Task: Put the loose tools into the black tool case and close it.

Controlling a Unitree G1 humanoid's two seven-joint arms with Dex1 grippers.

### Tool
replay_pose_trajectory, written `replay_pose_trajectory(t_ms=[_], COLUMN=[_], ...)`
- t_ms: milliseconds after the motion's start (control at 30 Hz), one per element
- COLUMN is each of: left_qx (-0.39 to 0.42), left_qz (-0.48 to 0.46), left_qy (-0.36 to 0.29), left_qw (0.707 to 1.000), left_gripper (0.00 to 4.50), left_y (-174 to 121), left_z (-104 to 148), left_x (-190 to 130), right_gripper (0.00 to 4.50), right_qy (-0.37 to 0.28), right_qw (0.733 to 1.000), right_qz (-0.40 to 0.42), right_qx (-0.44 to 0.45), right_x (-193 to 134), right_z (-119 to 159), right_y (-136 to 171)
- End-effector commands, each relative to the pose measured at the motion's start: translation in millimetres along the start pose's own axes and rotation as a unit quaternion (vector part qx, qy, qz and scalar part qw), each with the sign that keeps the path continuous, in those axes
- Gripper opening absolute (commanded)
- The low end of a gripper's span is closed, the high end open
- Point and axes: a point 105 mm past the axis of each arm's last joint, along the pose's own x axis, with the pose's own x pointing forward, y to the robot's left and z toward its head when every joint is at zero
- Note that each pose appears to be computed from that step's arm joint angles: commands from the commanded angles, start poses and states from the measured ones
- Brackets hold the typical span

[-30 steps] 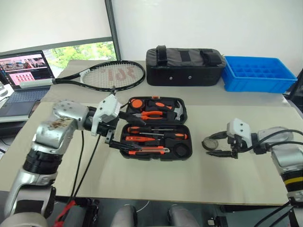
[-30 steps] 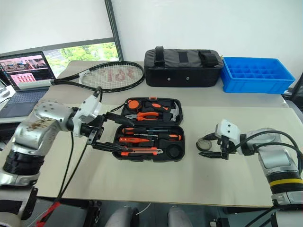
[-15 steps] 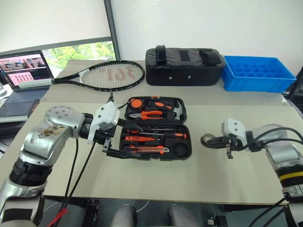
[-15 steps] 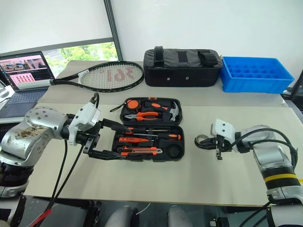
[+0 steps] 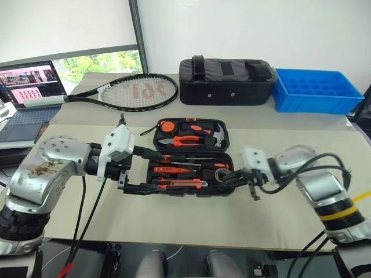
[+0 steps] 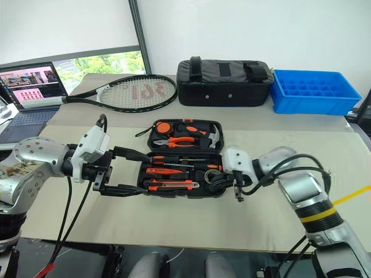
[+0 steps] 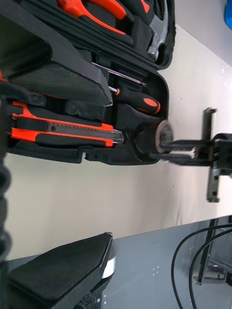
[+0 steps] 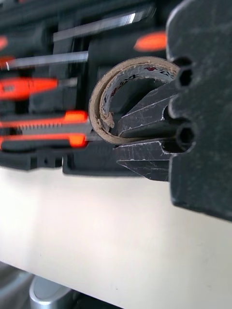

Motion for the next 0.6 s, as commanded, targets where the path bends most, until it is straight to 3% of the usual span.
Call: replay_pose_trajectory(t_ms=[33, 333, 367, 467, 600], left_qx=[0.022, 0.013, 0.007, -0.042, -0.086], left_qz=[0.005, 0.028, 0.039, 0.104, 0.194], left_qy=[-0.006, -0.019, -0.028, -0.086, -0.091], left_qw=[1.0, 0.999, 0.999, 0.99, 0.973], left_gripper=[4.5, 4.5, 4.5, 4.5, 4.5], left_y=[-4, 3, 7, 33, 70], left_z=[10, 5, 4, -3, -32], left_x=[-4, -9, -11, -17, -22], right_gripper=[0.99, 3.91, 4.44, 4.44, 4.44], right_qy=[-0.002, 0.0, -0.006, -0.035, -0.08], right_qw=[1.0, 0.999, 0.999, 0.994, 0.973], right_qz=[-0.001, -0.027, -0.04, -0.107, -0.197], right_qx=[-0.025, -0.029, -0.022, 0.015, 0.094], right_x=[-4, -25, -29, -42, -54], right_z=[10, 17, 19, 18, 6], right_y=[-5, -14, -19, -41, -74])
